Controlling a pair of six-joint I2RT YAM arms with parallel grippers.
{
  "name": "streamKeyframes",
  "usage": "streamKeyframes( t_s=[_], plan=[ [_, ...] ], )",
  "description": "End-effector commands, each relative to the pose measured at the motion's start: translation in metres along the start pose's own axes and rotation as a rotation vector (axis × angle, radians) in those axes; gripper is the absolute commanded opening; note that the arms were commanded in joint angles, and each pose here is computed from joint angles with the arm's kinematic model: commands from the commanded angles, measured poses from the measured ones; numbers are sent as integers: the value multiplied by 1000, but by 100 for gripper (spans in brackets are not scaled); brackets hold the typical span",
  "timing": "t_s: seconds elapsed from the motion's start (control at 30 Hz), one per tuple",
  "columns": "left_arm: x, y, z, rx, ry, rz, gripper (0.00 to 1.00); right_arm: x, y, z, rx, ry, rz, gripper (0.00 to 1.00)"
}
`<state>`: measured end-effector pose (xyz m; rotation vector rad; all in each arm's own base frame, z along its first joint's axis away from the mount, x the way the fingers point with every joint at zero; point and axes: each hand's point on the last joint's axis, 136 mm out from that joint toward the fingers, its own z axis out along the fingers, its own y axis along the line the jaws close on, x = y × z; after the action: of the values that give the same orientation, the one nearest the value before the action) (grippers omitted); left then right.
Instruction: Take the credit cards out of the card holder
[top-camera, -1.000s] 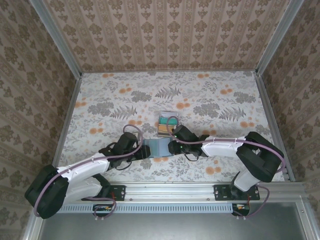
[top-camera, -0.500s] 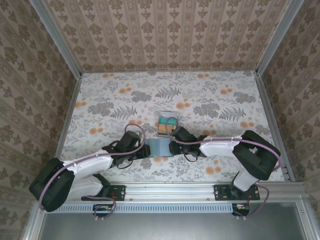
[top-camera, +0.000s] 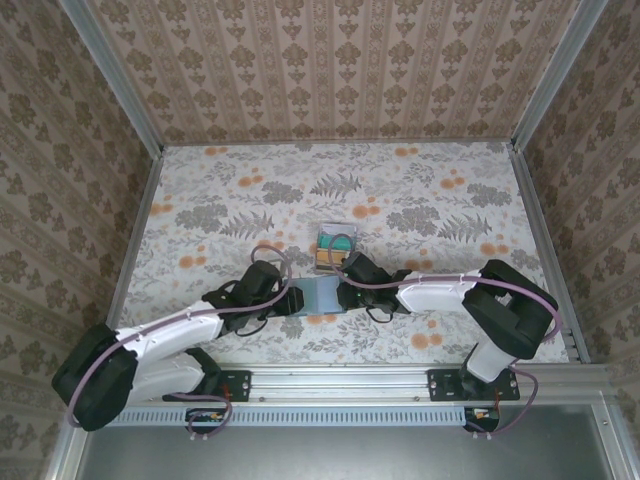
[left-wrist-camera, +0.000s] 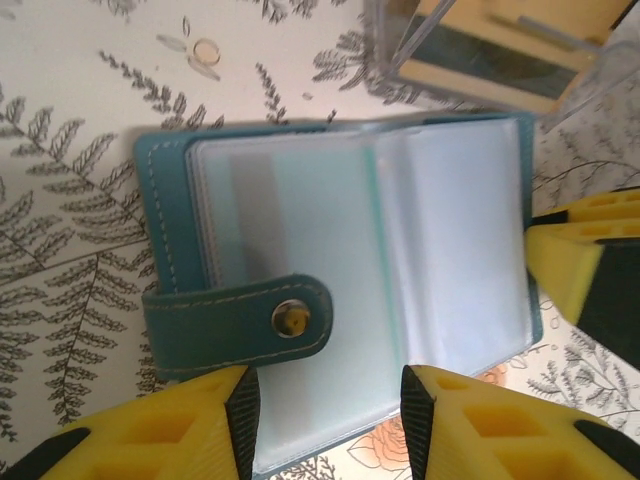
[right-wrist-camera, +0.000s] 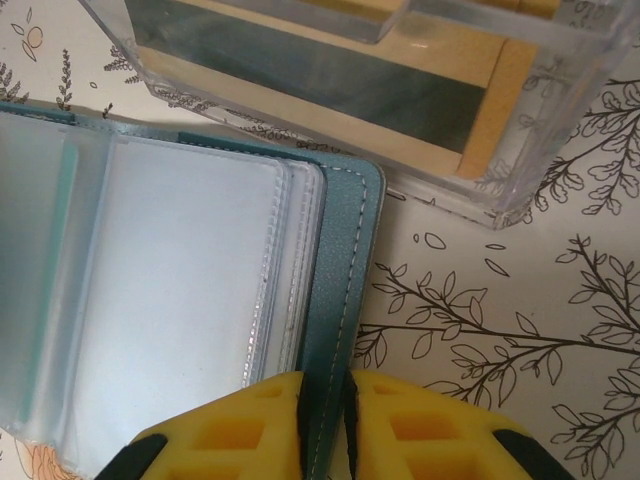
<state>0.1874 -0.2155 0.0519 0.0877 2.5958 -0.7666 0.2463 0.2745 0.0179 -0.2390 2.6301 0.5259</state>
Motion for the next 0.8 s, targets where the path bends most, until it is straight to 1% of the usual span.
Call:
streamKeyframes(
  t_s=[0.0,0.27,0.77],
  plan=[
    [-3,-3,-2,-8,-4,31,45,11,3,7,1,40,6,20],
    [4,4,8,-37,30,26,44,12,5,6,-1,40,5,20],
    [12,12,10,-75,60,13,43,11,6,5,-1,37,3,21]
  ],
)
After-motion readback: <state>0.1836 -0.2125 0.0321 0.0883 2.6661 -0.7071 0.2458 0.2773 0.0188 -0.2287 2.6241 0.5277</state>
